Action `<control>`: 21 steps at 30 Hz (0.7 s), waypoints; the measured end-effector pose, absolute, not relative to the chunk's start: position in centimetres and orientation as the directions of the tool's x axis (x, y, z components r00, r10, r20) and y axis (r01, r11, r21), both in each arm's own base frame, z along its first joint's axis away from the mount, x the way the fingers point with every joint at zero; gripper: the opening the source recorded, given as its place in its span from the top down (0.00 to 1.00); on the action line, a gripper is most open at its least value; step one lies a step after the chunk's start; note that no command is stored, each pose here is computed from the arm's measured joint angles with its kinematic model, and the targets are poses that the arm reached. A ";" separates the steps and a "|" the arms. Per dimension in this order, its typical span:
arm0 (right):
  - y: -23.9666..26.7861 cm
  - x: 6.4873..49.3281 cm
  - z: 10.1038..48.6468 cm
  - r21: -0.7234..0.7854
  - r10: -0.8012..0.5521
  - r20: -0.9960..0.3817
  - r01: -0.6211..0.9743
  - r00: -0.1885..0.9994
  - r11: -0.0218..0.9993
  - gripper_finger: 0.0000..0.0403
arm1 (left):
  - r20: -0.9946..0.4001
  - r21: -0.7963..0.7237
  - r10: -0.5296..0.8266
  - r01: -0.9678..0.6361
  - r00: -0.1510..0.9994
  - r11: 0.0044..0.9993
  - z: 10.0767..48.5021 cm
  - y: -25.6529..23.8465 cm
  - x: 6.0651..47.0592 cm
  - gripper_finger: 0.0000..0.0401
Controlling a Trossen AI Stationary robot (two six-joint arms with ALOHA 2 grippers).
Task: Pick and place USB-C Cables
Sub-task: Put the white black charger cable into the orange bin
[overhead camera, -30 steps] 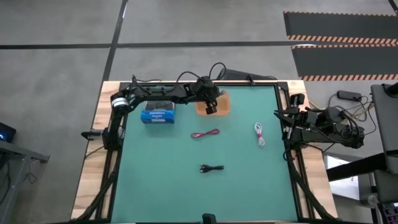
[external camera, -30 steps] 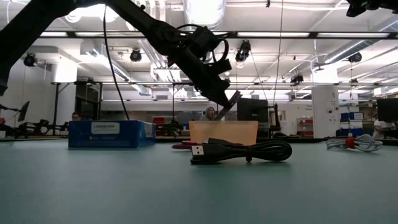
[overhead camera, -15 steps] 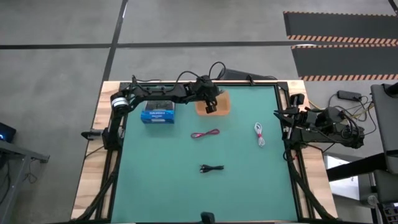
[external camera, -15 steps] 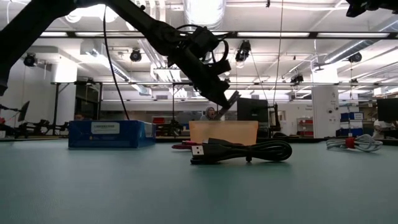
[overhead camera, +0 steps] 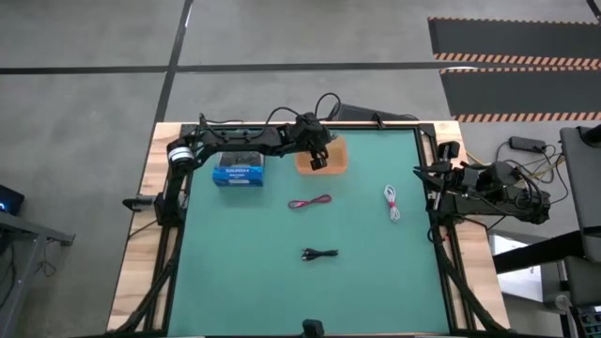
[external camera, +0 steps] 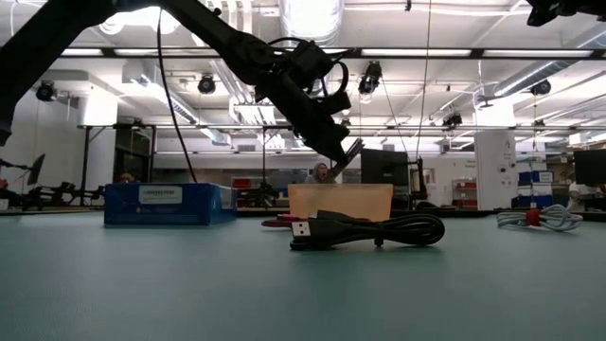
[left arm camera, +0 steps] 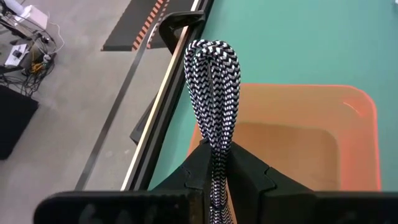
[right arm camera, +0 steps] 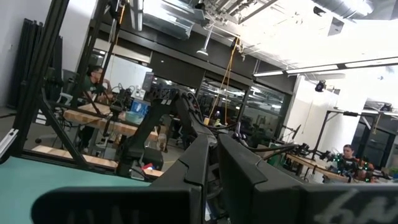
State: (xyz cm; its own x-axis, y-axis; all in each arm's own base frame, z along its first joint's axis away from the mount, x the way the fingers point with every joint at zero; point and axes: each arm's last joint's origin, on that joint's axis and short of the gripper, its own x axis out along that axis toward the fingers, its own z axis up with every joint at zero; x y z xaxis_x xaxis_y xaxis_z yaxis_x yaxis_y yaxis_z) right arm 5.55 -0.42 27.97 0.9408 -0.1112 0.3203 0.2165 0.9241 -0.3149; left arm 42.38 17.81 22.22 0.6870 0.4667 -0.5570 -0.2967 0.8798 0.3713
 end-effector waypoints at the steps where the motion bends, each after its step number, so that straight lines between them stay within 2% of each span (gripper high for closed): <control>1: -0.4 5.5 28.0 -0.315 -0.111 0.320 0.216 0.941 0.924 0.93 | -0.557 0.371 0.467 -0.297 0.687 0.880 22.2 17.8 42.4 0.93; 21: -0.4 5.6 28.0 -0.315 -0.111 0.320 0.216 0.941 0.924 0.93 | -0.548 0.388 0.505 -0.332 0.667 0.860 21.8 18.1 42.5 0.93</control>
